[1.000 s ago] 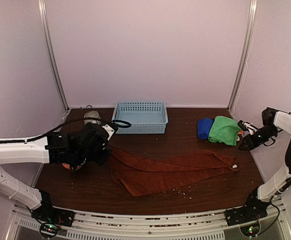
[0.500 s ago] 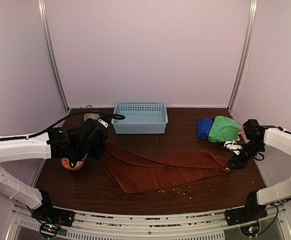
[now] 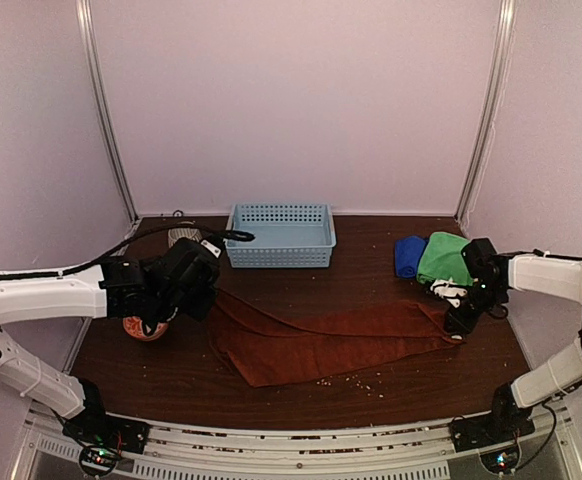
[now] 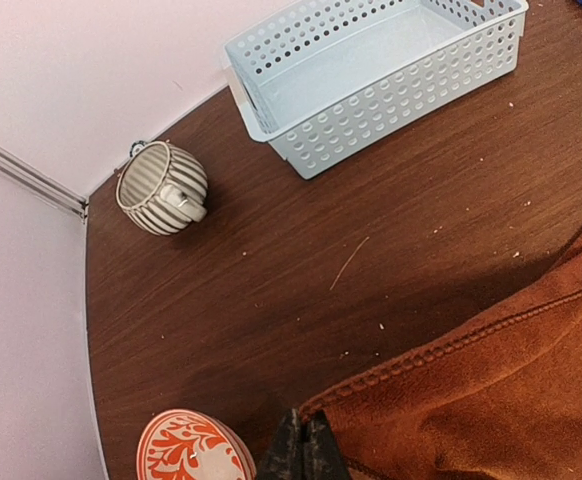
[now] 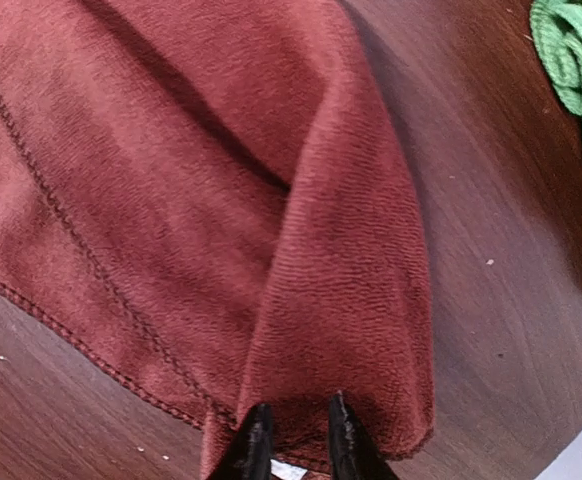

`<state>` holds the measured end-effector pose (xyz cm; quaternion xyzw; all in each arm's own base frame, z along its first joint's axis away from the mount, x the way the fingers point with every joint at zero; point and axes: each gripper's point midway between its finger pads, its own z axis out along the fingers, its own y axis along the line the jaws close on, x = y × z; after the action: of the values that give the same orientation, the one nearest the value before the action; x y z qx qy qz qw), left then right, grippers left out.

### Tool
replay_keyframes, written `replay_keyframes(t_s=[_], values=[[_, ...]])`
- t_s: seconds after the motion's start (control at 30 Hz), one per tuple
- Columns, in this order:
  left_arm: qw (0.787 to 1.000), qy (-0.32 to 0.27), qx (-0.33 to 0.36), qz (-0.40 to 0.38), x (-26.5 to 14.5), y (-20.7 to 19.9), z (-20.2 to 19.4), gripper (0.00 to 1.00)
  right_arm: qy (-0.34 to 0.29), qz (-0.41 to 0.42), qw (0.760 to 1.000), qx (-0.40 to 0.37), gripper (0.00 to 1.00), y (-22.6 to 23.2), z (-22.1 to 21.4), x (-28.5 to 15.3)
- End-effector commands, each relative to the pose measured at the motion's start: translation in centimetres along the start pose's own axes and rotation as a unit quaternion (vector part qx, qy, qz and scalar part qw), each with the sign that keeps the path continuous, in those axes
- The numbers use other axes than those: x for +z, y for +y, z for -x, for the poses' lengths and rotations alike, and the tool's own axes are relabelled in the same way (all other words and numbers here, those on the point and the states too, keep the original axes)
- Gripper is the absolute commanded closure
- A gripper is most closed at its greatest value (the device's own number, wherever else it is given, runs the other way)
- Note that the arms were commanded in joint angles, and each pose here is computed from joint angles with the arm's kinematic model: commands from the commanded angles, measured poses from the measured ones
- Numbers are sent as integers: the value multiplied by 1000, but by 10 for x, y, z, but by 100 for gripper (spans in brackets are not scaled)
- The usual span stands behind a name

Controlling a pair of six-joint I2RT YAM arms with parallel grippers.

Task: Roll the towels
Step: Pick up the towel from the center of the board.

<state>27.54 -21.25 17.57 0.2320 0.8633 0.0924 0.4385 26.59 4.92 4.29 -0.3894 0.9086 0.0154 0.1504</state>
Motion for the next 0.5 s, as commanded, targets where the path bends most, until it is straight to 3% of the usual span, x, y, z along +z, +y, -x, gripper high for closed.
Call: replay_keyframes(t_s=[0.0,0.07,0.23,0.4,0.47], values=[[1000,-11,-8,-3,1,-1,5,100,-15,-34,999,27,75,-18,16,-12],[1000,-8,-6,-3,2,-2,3,100,-20,-5,999,25,70,-8,19,-15],[1000,-9,-7,-8,3,-4,3,100,-11,21,1000,20,69,5,11,-8],[1000,-8,-2,-9,4,-5,2,100,17,26,999,30,69,6,0,6],[1000,-9,-2,-9,3,-5,2,100,20,15,999,38,76,1,0,8]])
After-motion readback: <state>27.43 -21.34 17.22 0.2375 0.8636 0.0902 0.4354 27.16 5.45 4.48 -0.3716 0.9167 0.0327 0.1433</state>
